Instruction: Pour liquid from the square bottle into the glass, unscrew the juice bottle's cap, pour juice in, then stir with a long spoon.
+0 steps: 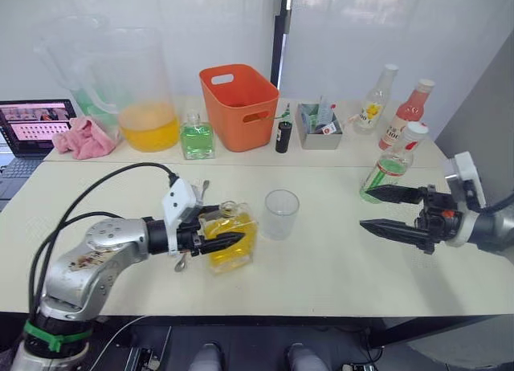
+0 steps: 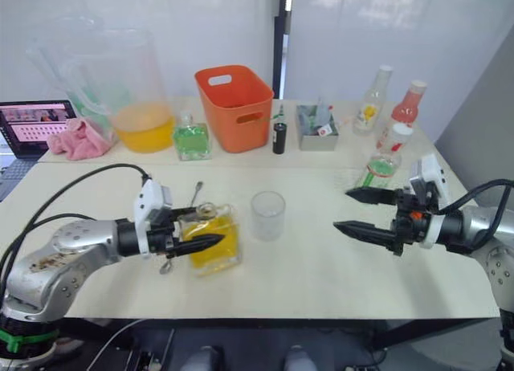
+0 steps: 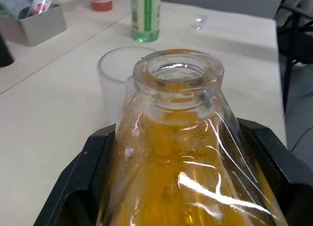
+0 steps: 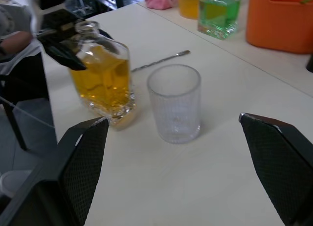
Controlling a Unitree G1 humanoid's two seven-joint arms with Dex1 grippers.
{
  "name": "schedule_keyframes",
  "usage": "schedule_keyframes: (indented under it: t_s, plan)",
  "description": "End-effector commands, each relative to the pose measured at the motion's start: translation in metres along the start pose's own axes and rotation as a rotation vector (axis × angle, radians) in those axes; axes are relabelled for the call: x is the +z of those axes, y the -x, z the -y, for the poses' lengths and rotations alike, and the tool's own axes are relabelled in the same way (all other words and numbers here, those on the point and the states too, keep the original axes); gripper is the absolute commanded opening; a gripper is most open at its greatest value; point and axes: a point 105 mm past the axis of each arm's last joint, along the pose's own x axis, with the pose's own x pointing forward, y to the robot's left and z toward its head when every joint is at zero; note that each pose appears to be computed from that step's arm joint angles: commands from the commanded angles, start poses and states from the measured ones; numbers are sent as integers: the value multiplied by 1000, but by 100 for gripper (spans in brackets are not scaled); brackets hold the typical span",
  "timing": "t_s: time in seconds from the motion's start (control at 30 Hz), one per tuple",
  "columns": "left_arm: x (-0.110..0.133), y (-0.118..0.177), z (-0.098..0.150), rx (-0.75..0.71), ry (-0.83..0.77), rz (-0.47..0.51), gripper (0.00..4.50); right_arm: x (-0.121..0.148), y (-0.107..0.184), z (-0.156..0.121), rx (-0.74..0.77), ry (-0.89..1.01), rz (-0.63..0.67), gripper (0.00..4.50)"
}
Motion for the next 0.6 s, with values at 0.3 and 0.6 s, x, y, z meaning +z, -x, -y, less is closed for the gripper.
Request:
schedule_keyframes:
  t_s: [0.3,0.6]
  plan:
    - [75,23,-57,360,-300,120,280,14,-9,-8,46,76,-4,450]
    - [112,-13,-57,265,-431,126,280,27,-12,-14,21,129,-16,450]
